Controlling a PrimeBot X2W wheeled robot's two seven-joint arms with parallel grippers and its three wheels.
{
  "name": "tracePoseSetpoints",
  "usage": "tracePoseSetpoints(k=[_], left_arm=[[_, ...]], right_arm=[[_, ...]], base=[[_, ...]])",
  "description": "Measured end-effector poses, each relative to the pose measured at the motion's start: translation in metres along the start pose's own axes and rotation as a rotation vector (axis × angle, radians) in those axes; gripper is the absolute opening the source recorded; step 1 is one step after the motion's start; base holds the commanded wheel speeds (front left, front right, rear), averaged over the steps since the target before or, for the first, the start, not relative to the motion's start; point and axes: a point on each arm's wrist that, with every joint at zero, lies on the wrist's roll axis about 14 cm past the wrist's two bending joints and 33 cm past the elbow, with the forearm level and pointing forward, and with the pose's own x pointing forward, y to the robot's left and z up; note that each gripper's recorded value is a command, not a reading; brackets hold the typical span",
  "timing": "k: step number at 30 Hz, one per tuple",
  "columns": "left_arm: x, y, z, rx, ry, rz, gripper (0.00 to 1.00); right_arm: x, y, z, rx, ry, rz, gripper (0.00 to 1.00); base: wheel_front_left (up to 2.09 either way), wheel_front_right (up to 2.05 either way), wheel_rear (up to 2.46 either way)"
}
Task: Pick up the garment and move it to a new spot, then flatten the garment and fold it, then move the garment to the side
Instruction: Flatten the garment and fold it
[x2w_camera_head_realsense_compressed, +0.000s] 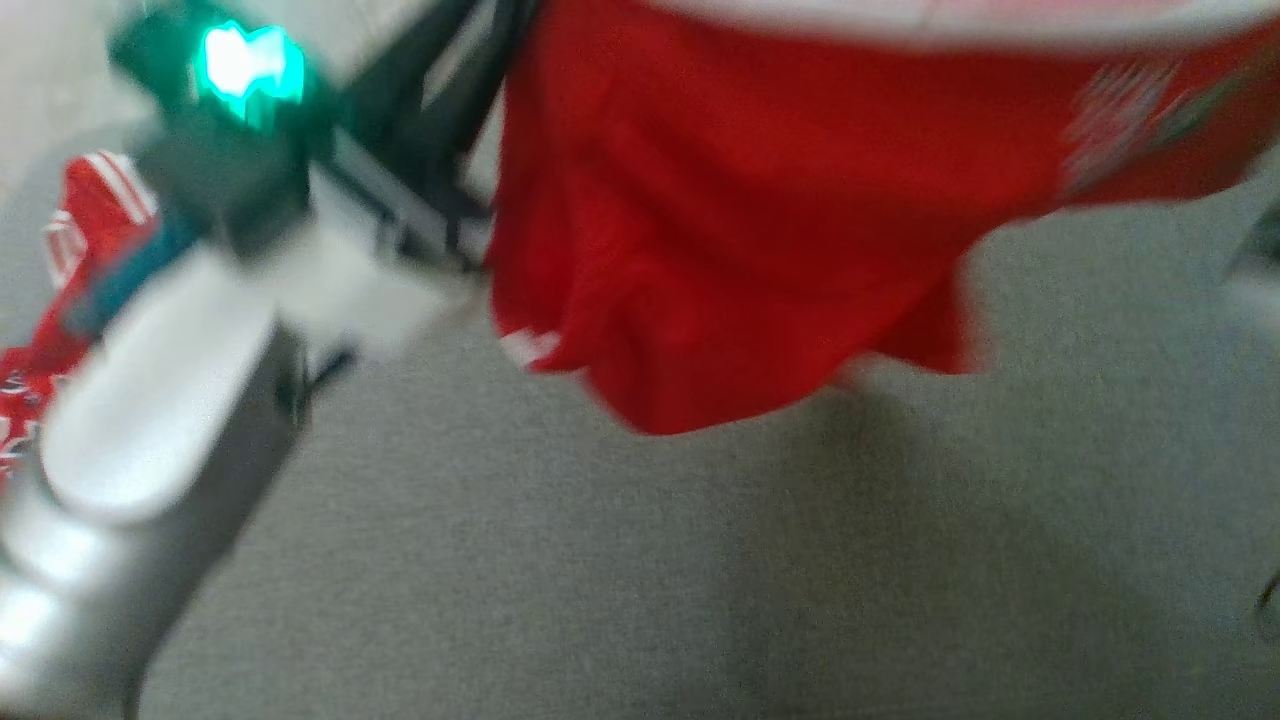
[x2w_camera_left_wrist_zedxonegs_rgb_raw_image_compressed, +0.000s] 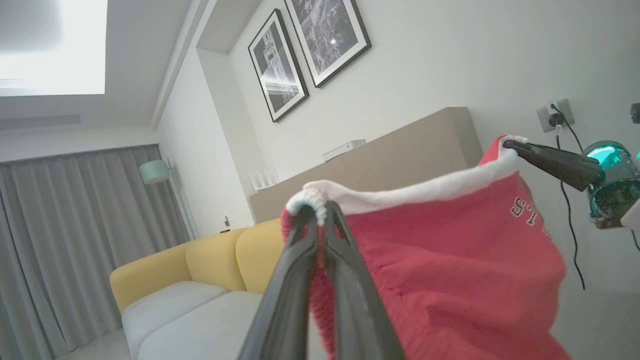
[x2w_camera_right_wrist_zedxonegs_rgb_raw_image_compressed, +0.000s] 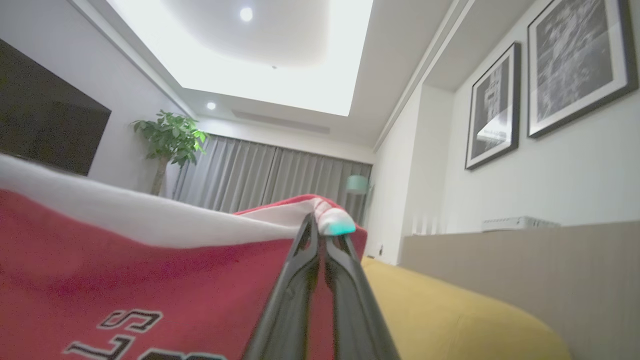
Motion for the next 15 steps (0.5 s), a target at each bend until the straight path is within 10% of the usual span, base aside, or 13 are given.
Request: tracePoseSetpoints(k=[15], left_arm=[[0.126, 0.037, -0.071, -0.037, -0.068, -0.084, 0.0]], right_arm=[[0.106, -0.078, -0.03, -0.245, -0.043, -0.051, 0.0]], base=[[0.0, 0.0, 0.0]])
